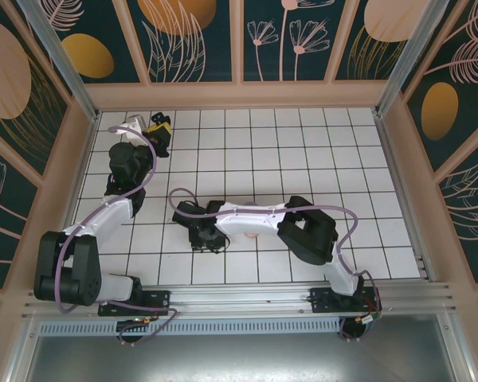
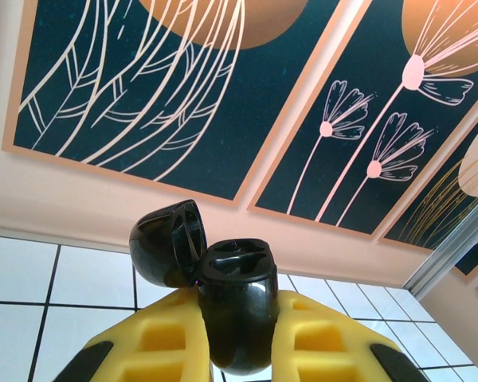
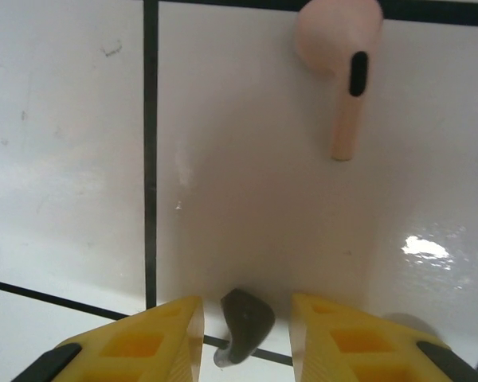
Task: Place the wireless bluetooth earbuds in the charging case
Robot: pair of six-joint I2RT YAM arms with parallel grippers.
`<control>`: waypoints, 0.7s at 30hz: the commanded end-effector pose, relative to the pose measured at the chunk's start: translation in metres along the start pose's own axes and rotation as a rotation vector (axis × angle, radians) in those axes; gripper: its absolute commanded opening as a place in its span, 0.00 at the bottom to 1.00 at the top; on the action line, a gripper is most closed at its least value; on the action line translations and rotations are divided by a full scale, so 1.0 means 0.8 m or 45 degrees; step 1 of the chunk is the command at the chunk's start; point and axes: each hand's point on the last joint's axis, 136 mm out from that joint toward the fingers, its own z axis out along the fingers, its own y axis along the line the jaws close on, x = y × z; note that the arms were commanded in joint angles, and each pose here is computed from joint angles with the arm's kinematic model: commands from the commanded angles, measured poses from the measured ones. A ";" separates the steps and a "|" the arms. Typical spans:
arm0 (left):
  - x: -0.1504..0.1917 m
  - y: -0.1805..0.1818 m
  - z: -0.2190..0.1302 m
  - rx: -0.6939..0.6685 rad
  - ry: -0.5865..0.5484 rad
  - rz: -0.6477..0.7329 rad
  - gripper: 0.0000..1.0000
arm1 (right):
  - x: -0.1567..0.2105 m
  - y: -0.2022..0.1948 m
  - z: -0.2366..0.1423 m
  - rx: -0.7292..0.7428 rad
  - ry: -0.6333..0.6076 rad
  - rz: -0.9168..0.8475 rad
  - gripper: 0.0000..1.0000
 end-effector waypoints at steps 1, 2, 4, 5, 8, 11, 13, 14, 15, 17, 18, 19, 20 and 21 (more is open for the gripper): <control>-0.017 -0.009 -0.005 0.045 -0.063 0.006 0.00 | 0.007 -0.001 0.004 0.047 0.021 -0.005 0.33; -0.017 -0.009 -0.006 0.044 -0.063 0.006 0.00 | 0.007 -0.002 0.006 0.052 0.024 -0.004 0.33; -0.017 -0.010 -0.006 0.048 -0.064 0.005 0.00 | 0.006 0.000 0.008 0.052 0.025 -0.006 0.32; -0.017 -0.010 -0.006 0.049 -0.064 0.003 0.00 | 0.007 -0.001 0.010 0.056 0.027 -0.006 0.32; -0.017 -0.010 -0.007 0.054 -0.067 0.002 0.00 | 0.007 -0.001 0.012 0.060 0.029 -0.011 0.29; -0.017 -0.011 -0.007 0.057 -0.068 0.001 0.00 | 0.007 -0.001 0.014 0.063 0.032 -0.013 0.28; -0.019 -0.012 -0.008 0.060 -0.070 0.001 0.00 | 0.007 -0.001 0.014 0.061 0.030 -0.014 0.25; -0.019 -0.012 -0.008 0.061 -0.071 0.000 0.00 | 0.007 -0.001 0.014 0.061 0.030 -0.016 0.24; -0.019 -0.012 -0.008 0.061 -0.070 0.000 0.00 | 0.006 0.000 0.013 0.059 0.028 -0.016 0.24; -0.019 -0.013 -0.008 0.066 -0.069 -0.001 0.00 | 0.007 0.000 0.013 0.056 0.026 -0.020 0.23; -0.019 -0.014 -0.008 0.067 -0.068 -0.003 0.00 | 0.006 0.001 0.012 0.052 0.024 -0.021 0.21; -0.019 -0.014 -0.008 0.067 -0.070 -0.003 0.00 | 0.006 0.002 0.012 0.051 0.023 -0.023 0.21; -0.019 -0.014 -0.008 0.069 -0.069 -0.004 0.00 | 0.005 0.002 0.011 0.048 0.018 -0.026 0.20; -0.019 -0.014 -0.008 0.068 -0.068 -0.006 0.00 | 0.005 0.002 0.010 0.048 0.014 -0.028 0.19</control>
